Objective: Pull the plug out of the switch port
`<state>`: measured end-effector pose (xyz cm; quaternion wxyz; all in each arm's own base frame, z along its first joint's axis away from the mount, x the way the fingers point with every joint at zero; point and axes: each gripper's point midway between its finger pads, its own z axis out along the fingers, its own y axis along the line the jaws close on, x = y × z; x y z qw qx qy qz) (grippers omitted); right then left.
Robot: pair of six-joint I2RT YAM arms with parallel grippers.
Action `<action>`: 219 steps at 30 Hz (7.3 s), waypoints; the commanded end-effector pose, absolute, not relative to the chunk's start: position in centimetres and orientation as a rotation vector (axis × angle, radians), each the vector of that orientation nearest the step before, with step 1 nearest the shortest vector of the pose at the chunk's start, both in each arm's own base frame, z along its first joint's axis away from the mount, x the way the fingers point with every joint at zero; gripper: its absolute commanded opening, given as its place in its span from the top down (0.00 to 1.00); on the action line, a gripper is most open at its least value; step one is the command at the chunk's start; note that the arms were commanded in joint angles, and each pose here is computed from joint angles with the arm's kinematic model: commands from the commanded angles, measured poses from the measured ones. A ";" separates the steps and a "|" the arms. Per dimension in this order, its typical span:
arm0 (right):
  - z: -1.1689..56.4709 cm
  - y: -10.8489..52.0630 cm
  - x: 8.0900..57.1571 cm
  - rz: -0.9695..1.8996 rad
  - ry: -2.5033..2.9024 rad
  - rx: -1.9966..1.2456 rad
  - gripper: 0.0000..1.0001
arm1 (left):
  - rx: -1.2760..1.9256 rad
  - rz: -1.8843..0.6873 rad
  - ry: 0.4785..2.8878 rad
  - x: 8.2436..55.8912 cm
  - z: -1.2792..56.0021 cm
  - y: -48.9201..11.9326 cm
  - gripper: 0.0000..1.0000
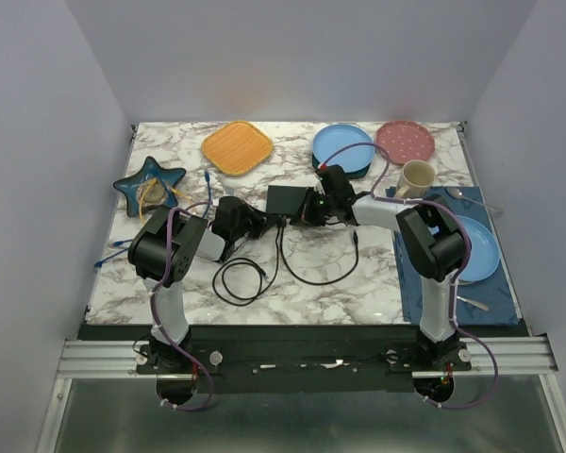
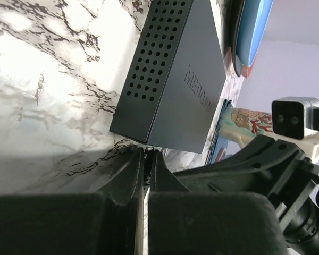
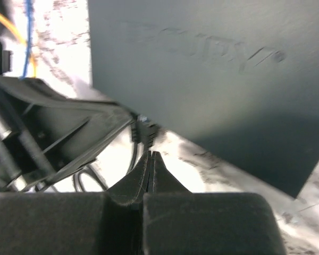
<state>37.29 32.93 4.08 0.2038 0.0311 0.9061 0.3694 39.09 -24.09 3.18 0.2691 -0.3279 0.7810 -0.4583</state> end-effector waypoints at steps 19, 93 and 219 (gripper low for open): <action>2.0 32.7 40.5 0.838 2.605 0.114 0.99 | -0.937 -1.021 2.353 32.9 -2.9 -21.7 1.00; 5.5 31.4 42.4 0.953 2.523 0.197 0.99 | -0.642 -1.157 2.185 37.1 6.9 -25.3 0.32; 2.3 31.4 41.1 0.833 2.609 0.206 0.99 | -0.895 -1.111 2.410 34.7 -2.1 -24.3 1.00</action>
